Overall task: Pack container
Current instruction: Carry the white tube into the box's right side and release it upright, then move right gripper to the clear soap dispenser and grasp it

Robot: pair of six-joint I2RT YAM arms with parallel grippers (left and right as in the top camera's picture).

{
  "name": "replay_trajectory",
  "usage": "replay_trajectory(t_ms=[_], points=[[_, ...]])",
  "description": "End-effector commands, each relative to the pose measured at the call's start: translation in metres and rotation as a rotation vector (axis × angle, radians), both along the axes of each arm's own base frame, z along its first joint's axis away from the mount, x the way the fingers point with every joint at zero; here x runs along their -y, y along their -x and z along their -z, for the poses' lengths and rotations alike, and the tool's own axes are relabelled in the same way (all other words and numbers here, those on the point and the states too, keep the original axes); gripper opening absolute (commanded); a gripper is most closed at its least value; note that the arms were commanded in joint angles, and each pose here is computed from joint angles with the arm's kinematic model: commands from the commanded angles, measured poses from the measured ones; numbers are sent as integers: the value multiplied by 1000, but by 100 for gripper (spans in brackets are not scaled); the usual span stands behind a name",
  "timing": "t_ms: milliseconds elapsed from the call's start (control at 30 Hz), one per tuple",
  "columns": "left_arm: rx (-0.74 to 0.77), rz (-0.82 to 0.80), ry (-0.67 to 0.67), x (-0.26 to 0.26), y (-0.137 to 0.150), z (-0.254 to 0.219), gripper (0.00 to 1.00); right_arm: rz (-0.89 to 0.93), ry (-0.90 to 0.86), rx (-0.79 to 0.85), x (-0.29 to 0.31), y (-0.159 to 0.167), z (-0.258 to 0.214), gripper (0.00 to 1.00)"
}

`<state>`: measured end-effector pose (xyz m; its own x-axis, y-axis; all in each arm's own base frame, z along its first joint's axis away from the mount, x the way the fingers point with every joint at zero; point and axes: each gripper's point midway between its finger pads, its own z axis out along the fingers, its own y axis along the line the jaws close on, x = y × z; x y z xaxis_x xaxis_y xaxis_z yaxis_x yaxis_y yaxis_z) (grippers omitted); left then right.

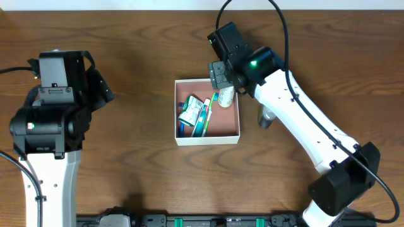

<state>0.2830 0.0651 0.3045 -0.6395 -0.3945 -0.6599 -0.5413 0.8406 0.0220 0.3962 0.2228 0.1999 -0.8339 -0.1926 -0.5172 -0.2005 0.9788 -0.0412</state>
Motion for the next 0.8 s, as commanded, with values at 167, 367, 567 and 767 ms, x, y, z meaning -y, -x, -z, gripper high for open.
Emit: replay_trajectory(t_ms=[167,367,567,767], points=[[0,-12,-12,-4,0,-2,98,20,-69,159,34,29,-89,86],[0,-12,-12,-4,0,-2,98,99,-65,188,90,49,-121,91],[0,-12,-12,-4,0,-2,98,130,-34,-36,109,57,-68,85],[0,-12,-12,-4,0,-2,98,159,42,-188,112,54,-5,80]])
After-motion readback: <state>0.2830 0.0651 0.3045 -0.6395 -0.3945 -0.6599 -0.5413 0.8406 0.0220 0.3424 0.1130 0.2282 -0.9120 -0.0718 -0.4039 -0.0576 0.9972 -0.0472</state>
